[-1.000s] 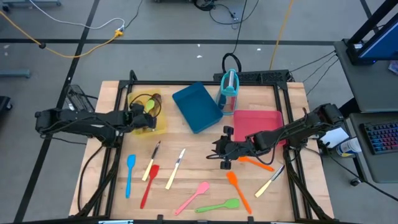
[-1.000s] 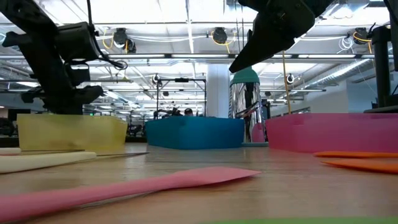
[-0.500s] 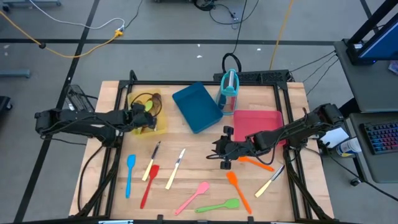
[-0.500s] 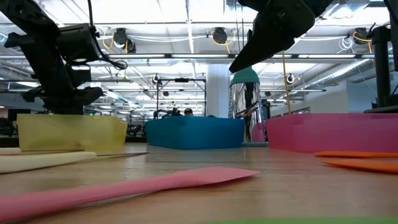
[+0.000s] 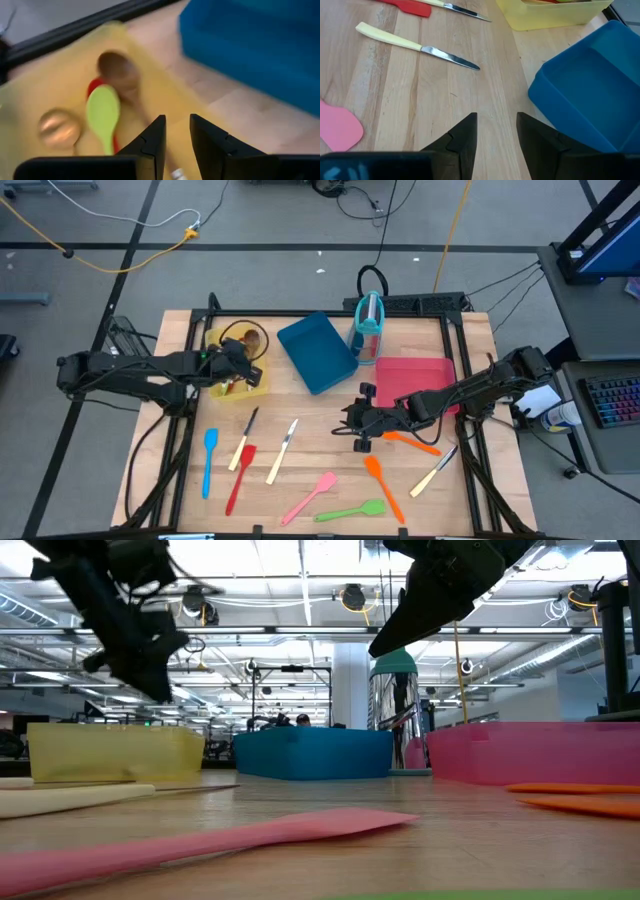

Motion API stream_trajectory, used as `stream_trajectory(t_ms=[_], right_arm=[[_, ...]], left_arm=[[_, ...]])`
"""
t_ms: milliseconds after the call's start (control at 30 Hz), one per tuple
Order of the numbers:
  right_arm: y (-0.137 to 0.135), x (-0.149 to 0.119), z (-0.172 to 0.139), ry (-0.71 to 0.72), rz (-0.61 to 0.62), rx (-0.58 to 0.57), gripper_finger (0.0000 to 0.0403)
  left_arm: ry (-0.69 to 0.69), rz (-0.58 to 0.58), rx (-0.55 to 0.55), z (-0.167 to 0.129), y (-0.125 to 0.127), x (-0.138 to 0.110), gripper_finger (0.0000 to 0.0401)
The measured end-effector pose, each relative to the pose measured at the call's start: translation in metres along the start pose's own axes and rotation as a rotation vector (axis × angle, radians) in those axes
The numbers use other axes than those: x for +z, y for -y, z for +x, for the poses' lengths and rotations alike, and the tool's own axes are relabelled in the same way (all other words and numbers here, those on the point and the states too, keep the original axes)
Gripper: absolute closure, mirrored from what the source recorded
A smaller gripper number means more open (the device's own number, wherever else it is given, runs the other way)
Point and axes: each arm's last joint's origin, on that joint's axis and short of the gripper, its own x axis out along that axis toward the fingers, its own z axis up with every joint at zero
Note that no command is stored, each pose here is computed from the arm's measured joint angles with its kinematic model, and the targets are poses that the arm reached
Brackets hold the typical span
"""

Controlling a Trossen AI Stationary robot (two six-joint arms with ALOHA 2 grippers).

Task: Pick & Place Kitchen Items
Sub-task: Put the middle yellow knife into the blue bin

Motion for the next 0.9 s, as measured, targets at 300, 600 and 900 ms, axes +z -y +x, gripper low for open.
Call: stream_trajectory(t_ms=[300,600,900], right_arm=[[0.000,0.000,0.000,0.000,-0.003,0.000,0.0273],[0.000,0.000,0.000,0.000,-0.003,0.001,0.0273],[0.000,0.002,0.000,0.019,0.006,0.007,0.0273]], left_arm=[[0.071,0.041,-0.227,-0.028,0.030,0.009,0.0308],[0.085,0.117,-0.477,-0.054,0.061,-0.011,0.0308],[0.054,0.171,-0.635,-0.063,0.102,-0.045,0.0308]])
